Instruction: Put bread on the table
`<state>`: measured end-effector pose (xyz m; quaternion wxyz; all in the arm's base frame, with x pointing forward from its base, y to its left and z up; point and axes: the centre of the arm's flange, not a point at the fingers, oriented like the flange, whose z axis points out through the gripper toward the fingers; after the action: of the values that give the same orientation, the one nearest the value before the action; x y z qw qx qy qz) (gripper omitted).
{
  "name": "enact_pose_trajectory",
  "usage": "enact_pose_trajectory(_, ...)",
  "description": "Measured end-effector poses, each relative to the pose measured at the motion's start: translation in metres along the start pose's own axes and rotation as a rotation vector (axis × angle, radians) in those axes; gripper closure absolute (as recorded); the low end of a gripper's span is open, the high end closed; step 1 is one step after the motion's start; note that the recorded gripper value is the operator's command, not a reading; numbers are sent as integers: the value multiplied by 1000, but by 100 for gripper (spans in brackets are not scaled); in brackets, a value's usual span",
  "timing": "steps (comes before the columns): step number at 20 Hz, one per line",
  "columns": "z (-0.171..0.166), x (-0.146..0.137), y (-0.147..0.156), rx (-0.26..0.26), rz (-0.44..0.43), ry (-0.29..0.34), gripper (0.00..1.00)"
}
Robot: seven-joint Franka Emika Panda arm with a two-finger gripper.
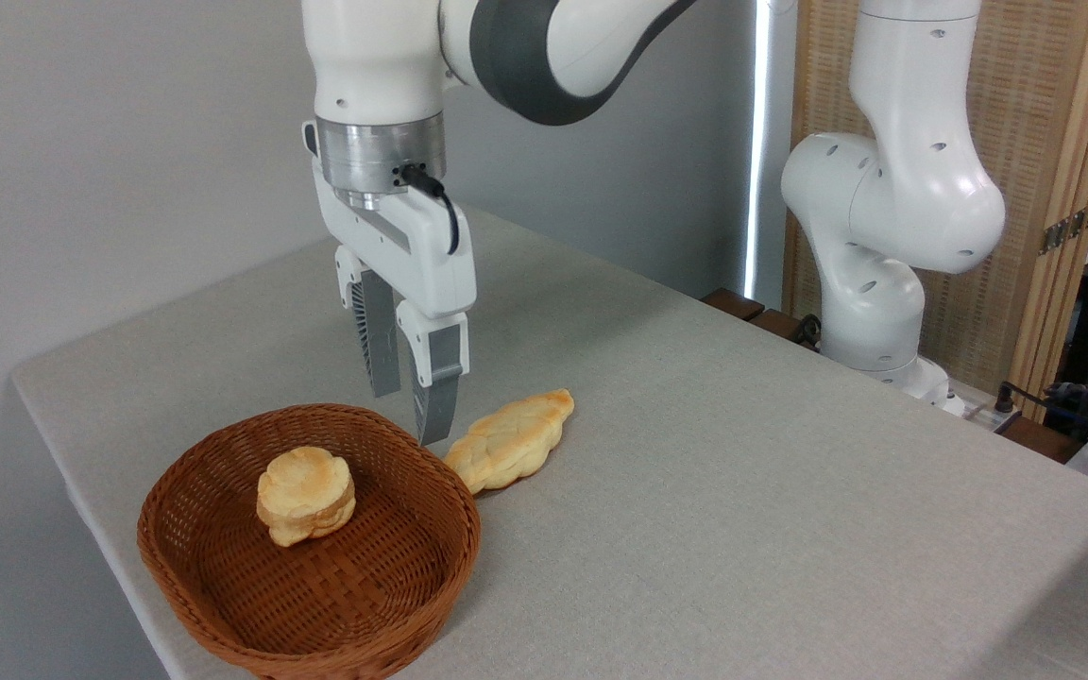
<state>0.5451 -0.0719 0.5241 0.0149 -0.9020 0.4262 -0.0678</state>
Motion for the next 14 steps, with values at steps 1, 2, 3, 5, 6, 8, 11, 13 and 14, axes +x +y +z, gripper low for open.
enact_pose_trajectory(1,4,4,3,-4,9,-3,0)
enact_pose_trajectory(2,8,8,3,-1,14,2,0)
enact_pose_trajectory(3,11,12,2,11,17,16,0)
enact_pose_trajectory(5,19,19,-4,38,18,47,0)
enact_pose_trajectory(6,23,23,-5,44,16,62,0)
enact_pose_trajectory(8,33,31,-7,38,-2,106,0)
enact_pose_trajectory(11,47,44,-8,51,-5,153,0)
enact_pose_trajectory(13,54,51,-5,45,-6,170,0)
enact_pose_trajectory(14,57,54,-4,36,-16,185,0)
